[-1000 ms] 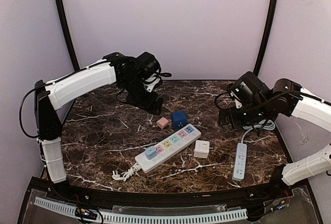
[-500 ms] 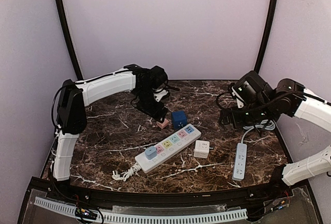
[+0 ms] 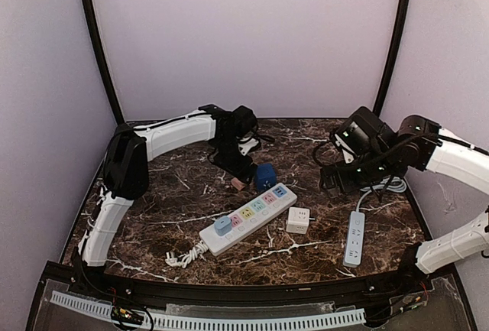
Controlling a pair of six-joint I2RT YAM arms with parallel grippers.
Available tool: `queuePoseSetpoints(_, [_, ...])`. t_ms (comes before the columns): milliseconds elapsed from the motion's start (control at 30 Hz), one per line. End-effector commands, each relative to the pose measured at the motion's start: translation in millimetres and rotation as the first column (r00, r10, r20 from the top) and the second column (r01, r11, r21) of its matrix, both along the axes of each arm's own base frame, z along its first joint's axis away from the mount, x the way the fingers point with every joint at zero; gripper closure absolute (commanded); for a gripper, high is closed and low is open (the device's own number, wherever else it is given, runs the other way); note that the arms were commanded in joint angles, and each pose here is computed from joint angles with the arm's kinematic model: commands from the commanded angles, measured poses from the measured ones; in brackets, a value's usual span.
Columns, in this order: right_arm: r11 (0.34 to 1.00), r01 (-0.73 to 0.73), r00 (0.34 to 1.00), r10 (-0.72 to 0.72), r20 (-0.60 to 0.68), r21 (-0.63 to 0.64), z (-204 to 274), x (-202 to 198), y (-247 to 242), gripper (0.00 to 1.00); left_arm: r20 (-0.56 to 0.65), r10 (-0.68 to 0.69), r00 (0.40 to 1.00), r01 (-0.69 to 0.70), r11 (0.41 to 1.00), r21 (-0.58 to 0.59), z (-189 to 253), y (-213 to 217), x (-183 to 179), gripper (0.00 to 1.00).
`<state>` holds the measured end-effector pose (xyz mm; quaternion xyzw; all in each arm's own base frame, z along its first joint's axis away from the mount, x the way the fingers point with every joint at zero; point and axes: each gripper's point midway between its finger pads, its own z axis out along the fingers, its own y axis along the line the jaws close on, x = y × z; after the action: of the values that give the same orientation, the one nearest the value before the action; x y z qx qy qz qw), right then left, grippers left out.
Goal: Insert the plug
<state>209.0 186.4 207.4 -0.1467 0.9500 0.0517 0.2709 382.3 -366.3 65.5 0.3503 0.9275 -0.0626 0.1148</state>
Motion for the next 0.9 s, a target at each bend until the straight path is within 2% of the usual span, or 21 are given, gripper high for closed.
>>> queuePoseSetpoints(0, [1.0,-0.019,1.0,0.019,-0.001,0.001,5.1,4.7,6.4,0.01,-0.003,-0.007,1.0,0.007,1.0,-0.02,-2.0,-5.9,5.4,0.16])
queuePoseSetpoints(533, [0.996,-0.074,0.997,0.074,-0.007,-0.045,-5.1,14.6,19.8,0.01,-0.026,0.009,1.0,-0.009,0.999,-0.032,-24.6,-14.1,15.1,0.3])
queuePoseSetpoints(867, [0.991,-0.107,0.994,0.107,-0.007,-0.082,-10.4,20.0,24.2,0.01,-0.038,0.025,0.999,-0.027,0.998,-0.055,-32.3,-19.6,20.8,0.47])
